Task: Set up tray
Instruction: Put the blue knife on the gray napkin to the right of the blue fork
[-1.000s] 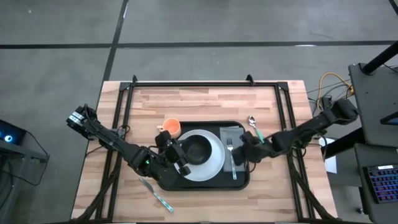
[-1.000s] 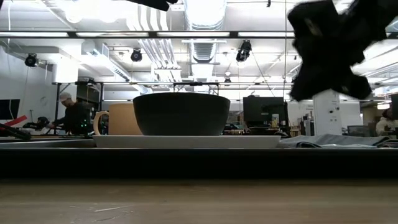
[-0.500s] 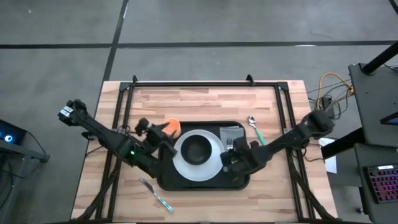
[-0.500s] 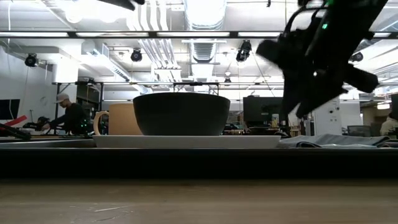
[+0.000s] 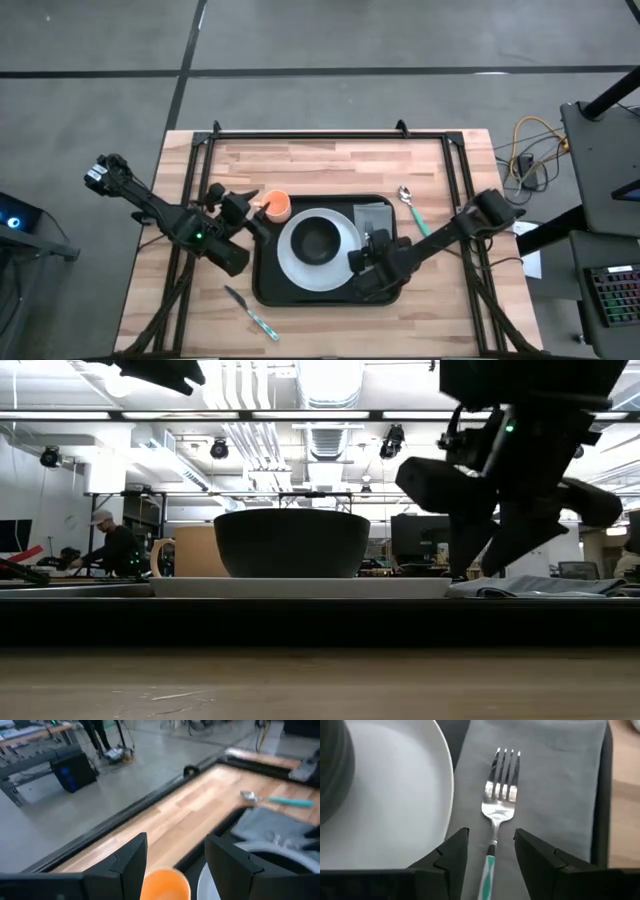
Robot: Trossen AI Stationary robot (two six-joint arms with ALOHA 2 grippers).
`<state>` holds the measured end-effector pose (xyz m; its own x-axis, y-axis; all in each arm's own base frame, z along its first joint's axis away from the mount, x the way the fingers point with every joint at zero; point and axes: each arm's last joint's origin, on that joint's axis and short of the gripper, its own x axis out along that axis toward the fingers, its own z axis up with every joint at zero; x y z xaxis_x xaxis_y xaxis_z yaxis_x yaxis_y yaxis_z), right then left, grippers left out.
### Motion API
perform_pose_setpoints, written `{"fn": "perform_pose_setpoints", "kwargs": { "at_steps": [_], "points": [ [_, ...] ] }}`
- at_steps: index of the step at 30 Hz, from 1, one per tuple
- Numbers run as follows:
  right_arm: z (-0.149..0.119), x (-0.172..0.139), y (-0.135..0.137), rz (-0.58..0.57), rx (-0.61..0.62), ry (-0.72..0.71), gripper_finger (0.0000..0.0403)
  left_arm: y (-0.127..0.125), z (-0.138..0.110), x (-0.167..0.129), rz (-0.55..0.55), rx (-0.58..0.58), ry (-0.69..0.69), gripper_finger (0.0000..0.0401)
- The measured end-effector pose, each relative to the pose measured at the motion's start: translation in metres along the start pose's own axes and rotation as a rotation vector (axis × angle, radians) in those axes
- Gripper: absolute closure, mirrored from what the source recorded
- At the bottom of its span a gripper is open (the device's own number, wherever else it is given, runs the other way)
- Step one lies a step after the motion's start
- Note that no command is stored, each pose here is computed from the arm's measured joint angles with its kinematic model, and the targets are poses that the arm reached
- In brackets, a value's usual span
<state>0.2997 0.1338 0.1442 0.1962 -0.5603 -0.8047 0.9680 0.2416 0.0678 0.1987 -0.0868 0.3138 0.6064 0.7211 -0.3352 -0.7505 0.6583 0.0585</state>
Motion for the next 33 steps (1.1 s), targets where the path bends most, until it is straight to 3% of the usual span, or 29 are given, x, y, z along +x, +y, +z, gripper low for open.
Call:
{"fn": "perform_pose_setpoints", "kwargs": {
  "at_steps": [22,33],
  "points": [
    [-0.016,0.018,0.004,-0.019,0.052,0.023,0.0304,0.0,0.001,-0.001,-0.028,0.067,0.035,0.0221],
    [-0.014,0.017,0.003,-0.024,0.039,0.02,0.0387,0.0,0.0,-0.001,-0.041,0.068,0.058,0.0221]
  ]
}}
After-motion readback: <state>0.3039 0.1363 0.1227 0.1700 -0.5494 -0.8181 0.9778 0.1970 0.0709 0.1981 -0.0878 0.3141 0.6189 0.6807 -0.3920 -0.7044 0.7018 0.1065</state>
